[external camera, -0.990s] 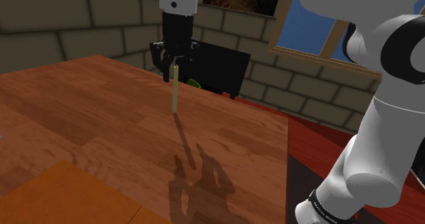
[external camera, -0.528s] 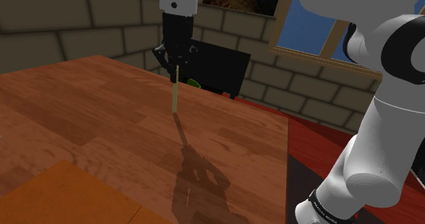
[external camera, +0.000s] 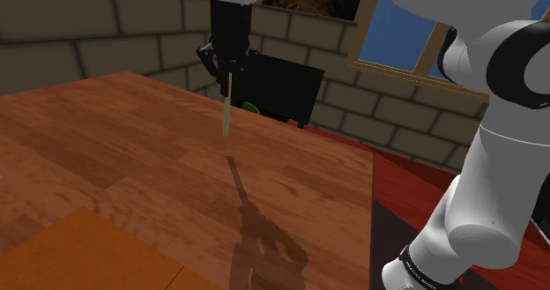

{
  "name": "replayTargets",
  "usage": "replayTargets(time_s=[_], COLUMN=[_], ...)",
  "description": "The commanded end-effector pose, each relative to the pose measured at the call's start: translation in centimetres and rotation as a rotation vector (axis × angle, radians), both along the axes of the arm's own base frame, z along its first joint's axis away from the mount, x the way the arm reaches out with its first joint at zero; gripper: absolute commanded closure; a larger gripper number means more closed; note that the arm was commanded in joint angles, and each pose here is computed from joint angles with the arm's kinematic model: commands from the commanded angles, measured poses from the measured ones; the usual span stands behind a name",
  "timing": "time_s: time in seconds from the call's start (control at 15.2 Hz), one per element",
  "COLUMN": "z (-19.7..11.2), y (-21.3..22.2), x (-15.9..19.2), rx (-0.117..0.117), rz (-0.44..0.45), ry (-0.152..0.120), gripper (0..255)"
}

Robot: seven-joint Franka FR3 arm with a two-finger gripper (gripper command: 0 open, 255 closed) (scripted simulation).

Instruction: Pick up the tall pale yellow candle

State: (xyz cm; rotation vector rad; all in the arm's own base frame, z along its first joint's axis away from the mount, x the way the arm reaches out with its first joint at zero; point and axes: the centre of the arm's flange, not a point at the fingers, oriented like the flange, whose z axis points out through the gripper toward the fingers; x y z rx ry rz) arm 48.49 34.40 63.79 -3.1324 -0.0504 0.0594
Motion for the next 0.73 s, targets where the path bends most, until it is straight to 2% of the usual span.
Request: replayTargets(time_s=[0.0,0.53,0.66], z=[1.1,5.3,5.4], y=[0.0,0.0,0.0], x=[0.0,0.0,0.0], rx=[0.0,0.0,0.0], rz=[0.0,0.0,0.0], ry=[0.0,0.0,0.0], gripper=[255,255,255])
